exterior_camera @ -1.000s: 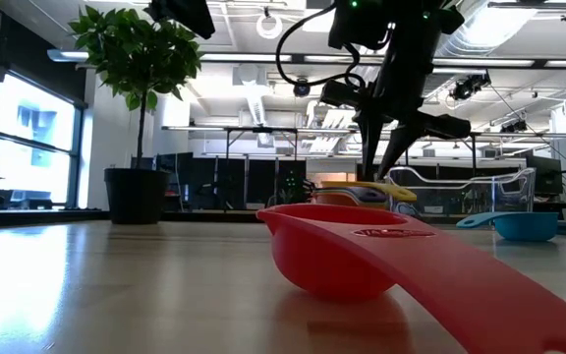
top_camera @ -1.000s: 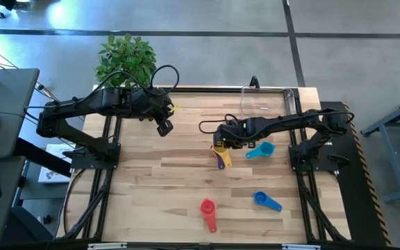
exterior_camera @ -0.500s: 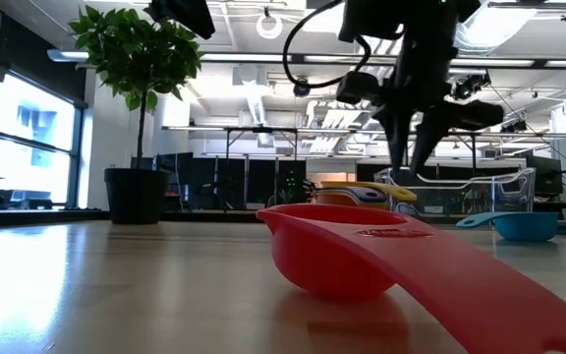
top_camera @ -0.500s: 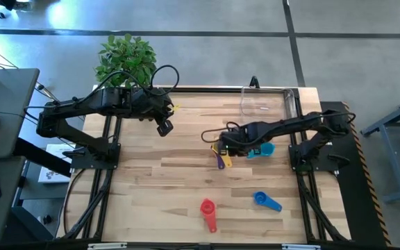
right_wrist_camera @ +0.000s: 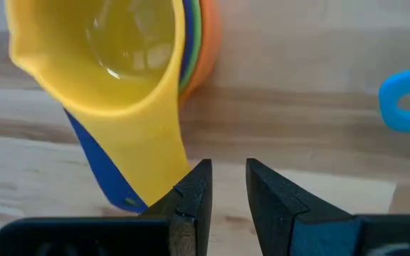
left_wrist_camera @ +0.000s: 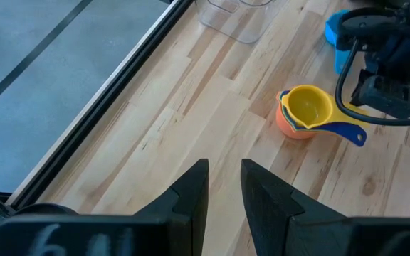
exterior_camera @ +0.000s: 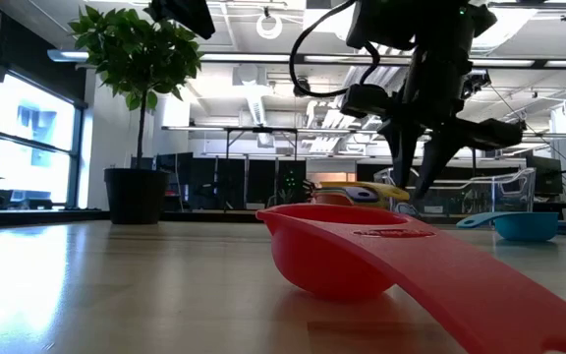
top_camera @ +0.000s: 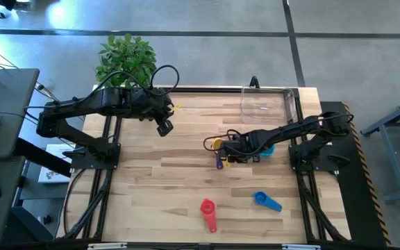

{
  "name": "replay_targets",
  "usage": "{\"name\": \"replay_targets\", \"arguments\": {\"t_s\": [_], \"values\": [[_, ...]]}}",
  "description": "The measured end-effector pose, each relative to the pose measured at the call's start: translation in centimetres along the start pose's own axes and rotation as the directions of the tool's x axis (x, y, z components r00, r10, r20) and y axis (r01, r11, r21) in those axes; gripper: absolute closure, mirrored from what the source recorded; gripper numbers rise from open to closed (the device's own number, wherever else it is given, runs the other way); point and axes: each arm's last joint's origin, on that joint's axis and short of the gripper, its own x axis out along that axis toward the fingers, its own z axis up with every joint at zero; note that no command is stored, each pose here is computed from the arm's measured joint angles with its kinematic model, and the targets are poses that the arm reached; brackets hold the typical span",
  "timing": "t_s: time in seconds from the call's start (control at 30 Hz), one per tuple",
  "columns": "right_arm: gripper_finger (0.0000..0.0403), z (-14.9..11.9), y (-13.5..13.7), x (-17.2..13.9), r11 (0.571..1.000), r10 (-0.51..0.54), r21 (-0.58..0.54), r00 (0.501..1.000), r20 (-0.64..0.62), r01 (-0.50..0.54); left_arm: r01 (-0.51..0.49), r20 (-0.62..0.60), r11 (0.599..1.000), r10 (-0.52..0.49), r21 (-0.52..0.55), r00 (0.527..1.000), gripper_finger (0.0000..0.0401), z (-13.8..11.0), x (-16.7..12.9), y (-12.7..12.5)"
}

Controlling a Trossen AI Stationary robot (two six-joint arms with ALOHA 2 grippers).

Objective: Nest measuring cups in basket
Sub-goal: Stack the yellow measuring cup on the dark blue measuring cup

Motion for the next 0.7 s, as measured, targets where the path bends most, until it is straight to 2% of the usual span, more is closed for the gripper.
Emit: {"name": "replay_targets", "arguments": {"t_s": [0.4, 0.7], "values": [[0.0324, -0.1, 1.1, -0.1, 0.993, 0.115, -0.032, 0.993, -0.019, -0.115, 0.000, 0.000, 1.000, 0.000, 0.000, 1.000, 0.0325, 0.0, 0.0, 0.0], [0.0324, -0.1, 0.9, 0.0, 0.995, 0.092, -0.021, 0.996, -0.015, -0.093, 0.000, 0.000, 1.000, 0.000, 0.000, 1.000, 0.0325, 0.0, 0.0, 0.0]]}}
